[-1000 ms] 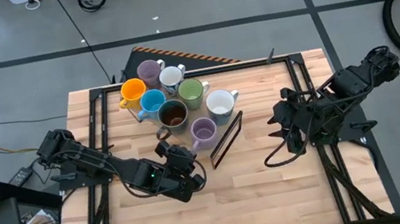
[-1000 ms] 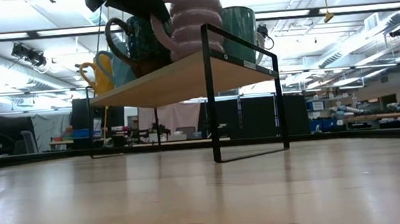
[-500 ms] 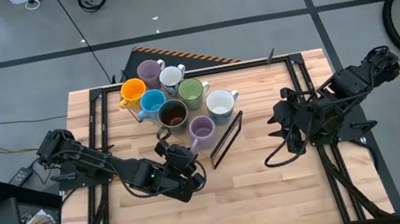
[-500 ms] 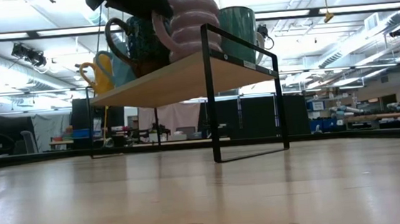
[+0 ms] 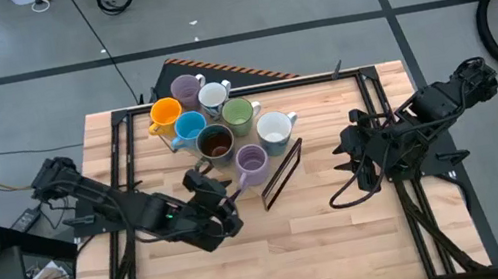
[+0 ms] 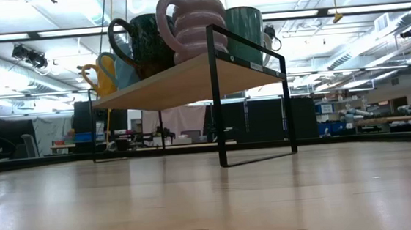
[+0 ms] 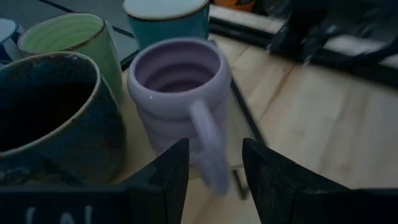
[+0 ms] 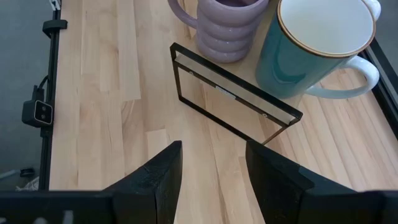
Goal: Place coffee mugs
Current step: Return to Home Position
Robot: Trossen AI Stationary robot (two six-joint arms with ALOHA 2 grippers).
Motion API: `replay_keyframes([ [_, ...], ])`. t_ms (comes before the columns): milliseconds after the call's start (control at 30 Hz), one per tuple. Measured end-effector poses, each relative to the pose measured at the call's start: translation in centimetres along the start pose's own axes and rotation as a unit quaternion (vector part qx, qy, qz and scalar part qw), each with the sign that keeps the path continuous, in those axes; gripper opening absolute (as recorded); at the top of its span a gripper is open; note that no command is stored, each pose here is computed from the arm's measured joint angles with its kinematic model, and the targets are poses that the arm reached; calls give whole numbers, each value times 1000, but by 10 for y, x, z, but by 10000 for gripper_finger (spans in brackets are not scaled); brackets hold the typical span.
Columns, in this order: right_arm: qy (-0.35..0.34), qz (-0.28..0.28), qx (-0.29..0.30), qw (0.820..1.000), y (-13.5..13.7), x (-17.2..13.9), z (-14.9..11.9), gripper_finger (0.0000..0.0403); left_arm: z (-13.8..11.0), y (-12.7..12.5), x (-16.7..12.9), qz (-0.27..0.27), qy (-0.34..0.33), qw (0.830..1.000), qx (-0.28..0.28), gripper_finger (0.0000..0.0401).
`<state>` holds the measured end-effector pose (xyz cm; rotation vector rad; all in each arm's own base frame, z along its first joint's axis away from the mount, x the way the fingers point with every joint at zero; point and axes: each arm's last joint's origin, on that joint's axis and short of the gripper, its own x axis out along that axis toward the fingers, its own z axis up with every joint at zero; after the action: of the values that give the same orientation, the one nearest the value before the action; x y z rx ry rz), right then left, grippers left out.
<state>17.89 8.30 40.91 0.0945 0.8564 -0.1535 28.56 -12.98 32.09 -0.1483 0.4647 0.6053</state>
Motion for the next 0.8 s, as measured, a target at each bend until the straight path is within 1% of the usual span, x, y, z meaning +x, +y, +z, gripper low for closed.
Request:
replay_keyframes([
  [67,0,0,0,1000,0,0,0,183,4,4,-8,-12,-2,1000,-28,156],
  [133,0,0,-6,1000,0,0,0,183,6,8,-15,-21,1,999,-42,155],
  [233,-7,6,-20,1000,1,-2,0,183,7,12,-26,-29,2,999,-45,151],
  [367,-46,33,-23,998,1,-5,-2,178,7,13,-41,-44,-9,998,-48,138],
  [467,-72,50,-10,996,0,0,-10,169,1,13,-50,-51,-18,997,-53,126],
  [600,-90,62,15,994,-5,10,-25,156,-12,13,-55,-70,-23,994,-79,112],
  [700,-104,72,37,991,-10,15,-36,148,-15,16,-62,-95,-33,990,-102,103],
  [800,-125,84,65,986,-16,18,-47,140,-17,21,-68,-112,-39,987,-108,96],
])
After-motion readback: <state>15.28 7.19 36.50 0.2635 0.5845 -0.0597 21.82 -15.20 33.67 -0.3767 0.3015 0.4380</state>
